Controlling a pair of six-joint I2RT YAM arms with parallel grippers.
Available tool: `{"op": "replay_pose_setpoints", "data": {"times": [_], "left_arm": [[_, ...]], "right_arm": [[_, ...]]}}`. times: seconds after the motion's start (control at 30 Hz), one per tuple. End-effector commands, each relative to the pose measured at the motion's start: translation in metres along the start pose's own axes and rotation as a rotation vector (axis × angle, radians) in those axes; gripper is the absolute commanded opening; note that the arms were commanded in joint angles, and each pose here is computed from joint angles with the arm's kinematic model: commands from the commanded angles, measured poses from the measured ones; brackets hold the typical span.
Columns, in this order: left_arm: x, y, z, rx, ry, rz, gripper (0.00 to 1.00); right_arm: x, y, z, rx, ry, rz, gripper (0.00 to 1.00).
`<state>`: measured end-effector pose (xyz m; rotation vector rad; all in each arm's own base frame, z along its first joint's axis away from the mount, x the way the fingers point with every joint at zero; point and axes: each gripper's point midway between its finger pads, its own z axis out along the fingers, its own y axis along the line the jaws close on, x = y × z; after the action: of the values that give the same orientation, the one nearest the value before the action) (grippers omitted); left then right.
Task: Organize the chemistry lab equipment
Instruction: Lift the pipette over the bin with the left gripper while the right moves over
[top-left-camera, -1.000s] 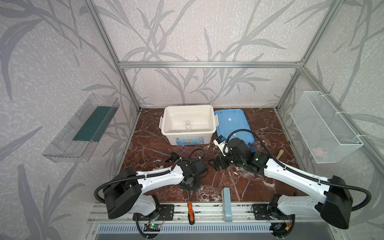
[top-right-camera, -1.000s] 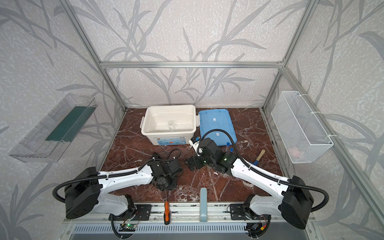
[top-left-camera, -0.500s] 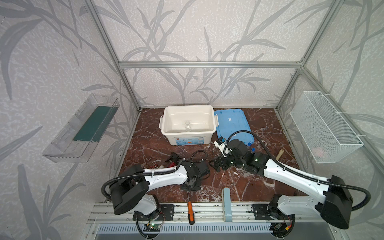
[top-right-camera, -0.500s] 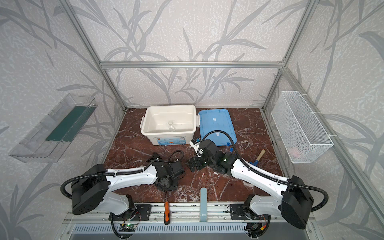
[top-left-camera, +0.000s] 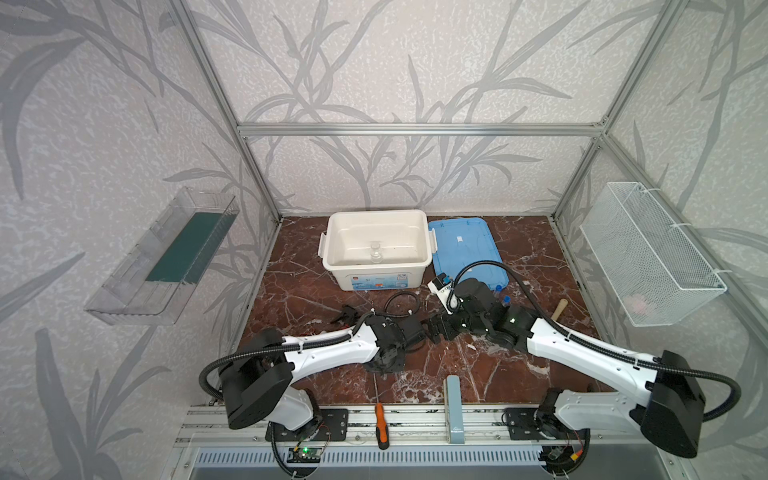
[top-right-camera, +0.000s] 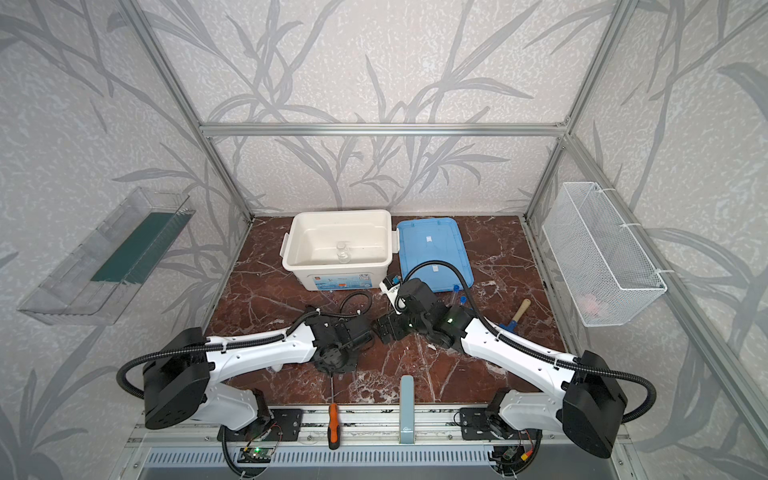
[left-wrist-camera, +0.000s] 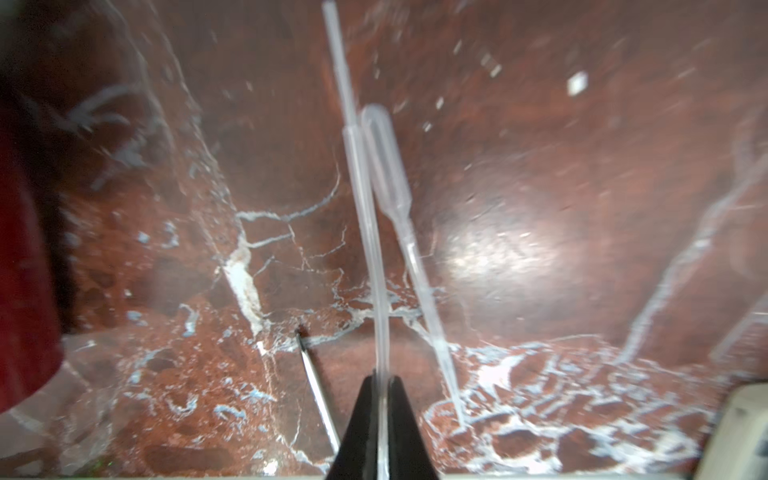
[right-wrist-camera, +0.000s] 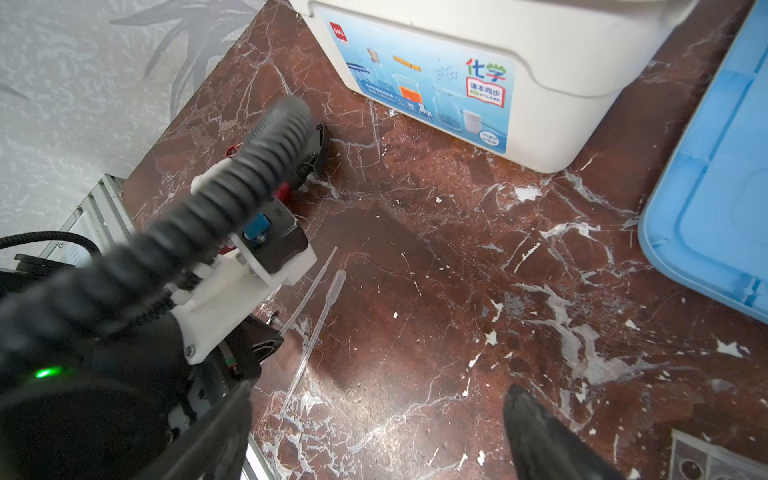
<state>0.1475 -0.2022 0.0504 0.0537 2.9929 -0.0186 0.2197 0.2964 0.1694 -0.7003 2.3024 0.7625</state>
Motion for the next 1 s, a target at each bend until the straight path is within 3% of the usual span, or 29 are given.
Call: {"op": "replay_pose_setpoints", "data": {"times": [0.0,0.3,0.47,0.6,0.8,0.97], "left_arm": [[-0.015,0.014,-0.026,-0.044,-0.077,-0.009,0.08],[-0.077,0.012,-0.097,0.081,-0.232,-0.004,0.08],[-0.134,0.004,-0.141,0.120,-0.336,0.018,0.08],[-0.189,-0.002,-0.170,0.125,-0.421,0.020,0.08],[-0.262,-0.036,-0.181,0.208,-0.455,0.048,0.08],[-0.313,-0.052,-0.154,0.240,-0.423,0.037,0.08]], "right_arm": [[-0.012,0.002,-0.013,0.006,-0.073,-0.010,0.92],[-0.036,0.016,-0.045,-0.052,-0.207,-0.053,0.99],[-0.058,0.032,-0.063,-0.146,-0.280,-0.094,0.99],[-0.087,0.021,-0.077,-0.138,-0.339,-0.071,0.99],[-0.133,-0.017,-0.082,-0.073,-0.337,-0.003,0.99],[-0.162,-0.039,-0.083,-0.109,-0.359,0.053,0.99]]}}
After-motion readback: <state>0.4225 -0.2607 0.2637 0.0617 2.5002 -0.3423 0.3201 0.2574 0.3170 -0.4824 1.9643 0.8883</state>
